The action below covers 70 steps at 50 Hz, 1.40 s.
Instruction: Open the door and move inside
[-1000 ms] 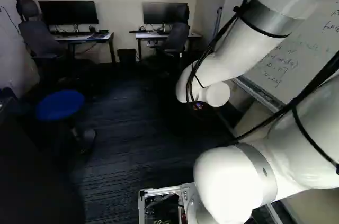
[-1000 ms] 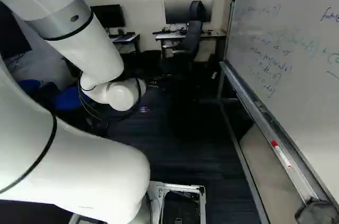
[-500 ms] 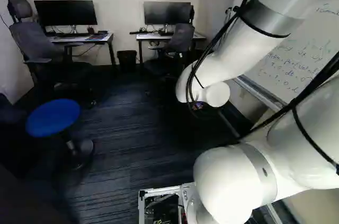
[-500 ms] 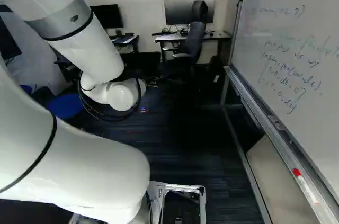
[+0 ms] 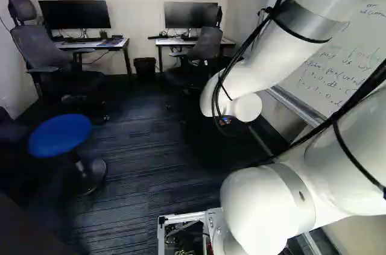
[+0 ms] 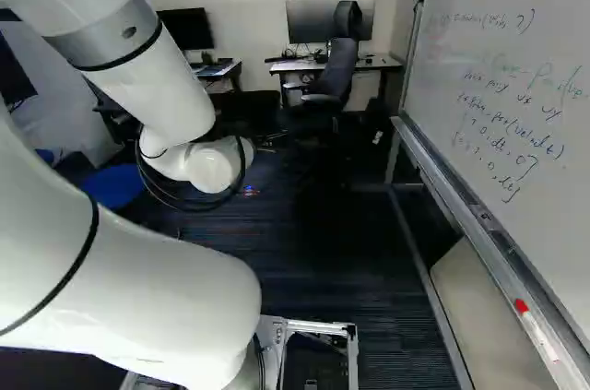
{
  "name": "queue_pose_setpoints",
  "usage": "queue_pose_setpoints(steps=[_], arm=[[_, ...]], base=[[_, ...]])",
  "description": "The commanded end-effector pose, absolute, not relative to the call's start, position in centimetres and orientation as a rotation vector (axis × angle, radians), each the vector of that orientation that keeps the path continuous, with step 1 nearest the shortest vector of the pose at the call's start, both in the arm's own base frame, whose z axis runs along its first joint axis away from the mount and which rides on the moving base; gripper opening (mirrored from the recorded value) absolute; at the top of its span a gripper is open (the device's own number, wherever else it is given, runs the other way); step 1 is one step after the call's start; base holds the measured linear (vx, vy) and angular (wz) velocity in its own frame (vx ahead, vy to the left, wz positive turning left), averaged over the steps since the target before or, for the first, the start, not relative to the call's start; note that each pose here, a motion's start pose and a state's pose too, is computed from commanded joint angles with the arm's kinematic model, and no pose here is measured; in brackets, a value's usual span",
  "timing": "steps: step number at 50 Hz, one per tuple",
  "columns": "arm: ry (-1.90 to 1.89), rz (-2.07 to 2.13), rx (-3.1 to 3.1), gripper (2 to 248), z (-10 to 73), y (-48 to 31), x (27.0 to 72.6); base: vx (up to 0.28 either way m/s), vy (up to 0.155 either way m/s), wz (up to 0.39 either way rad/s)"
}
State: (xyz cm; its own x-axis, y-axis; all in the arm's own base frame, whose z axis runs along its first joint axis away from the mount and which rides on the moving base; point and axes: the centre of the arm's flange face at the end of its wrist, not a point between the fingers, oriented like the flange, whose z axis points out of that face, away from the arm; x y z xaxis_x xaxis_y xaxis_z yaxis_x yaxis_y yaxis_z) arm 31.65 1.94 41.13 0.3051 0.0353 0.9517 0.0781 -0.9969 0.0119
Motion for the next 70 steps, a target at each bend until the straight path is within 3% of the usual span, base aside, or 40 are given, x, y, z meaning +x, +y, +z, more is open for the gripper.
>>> queue_pose_setpoints(steps=[70], arm=[[0.000, -1.824, -2.558, 247, 36.6, 0.0, 27.0]], base=[[0.000, 0.000, 0.000]])
